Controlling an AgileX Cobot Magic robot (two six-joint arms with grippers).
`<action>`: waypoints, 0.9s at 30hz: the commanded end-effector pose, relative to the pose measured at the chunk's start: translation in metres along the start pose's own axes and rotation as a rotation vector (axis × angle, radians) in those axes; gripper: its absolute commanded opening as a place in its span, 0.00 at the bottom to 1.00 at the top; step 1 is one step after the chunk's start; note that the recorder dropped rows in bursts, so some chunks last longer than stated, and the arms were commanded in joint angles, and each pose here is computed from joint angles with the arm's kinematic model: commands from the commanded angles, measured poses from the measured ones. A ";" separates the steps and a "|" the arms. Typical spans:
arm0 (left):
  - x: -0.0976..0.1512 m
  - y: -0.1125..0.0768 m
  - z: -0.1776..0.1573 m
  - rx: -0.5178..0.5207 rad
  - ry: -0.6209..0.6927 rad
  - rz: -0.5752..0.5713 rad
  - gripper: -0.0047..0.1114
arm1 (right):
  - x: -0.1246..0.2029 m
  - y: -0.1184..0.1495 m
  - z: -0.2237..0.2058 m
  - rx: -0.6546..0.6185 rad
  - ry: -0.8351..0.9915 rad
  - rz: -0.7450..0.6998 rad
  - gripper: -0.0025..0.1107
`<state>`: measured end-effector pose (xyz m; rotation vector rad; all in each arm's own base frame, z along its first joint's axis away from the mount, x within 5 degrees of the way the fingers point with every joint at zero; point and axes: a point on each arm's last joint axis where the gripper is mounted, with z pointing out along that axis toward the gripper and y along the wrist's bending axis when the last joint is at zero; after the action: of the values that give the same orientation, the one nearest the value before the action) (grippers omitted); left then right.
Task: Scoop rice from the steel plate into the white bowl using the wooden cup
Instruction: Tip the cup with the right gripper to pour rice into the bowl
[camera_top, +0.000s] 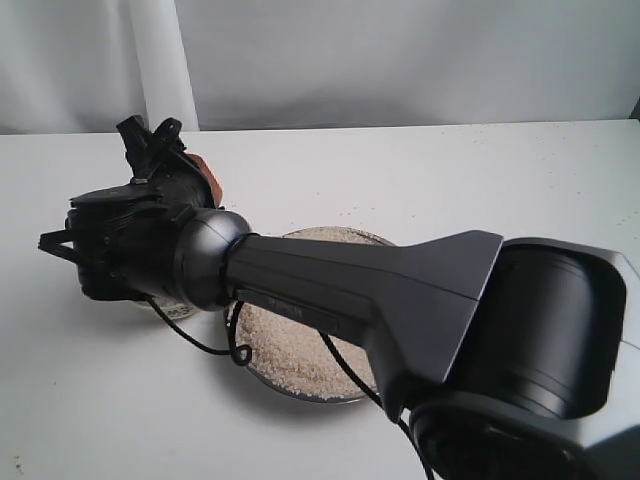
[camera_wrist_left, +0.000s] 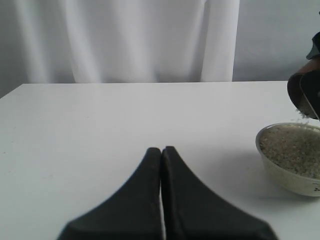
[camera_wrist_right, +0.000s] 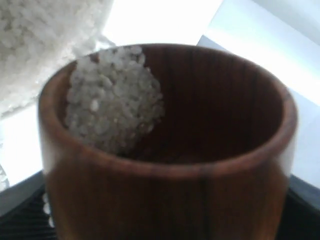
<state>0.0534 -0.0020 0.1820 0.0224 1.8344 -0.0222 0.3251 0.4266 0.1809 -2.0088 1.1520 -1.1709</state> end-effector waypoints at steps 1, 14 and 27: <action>0.000 0.000 0.000 0.002 -0.007 -0.003 0.04 | 0.003 -0.010 -0.005 0.056 -0.014 -0.006 0.02; 0.000 0.000 0.000 0.002 -0.007 -0.003 0.04 | 0.009 -0.012 -0.005 0.072 0.054 -0.093 0.02; 0.000 0.000 0.000 0.002 -0.007 -0.003 0.04 | 0.009 -0.019 -0.008 0.145 0.079 -0.213 0.02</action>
<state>0.0534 -0.0020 0.1820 0.0224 1.8344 -0.0222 0.3301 0.4270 0.1917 -2.0353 0.9305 -1.3743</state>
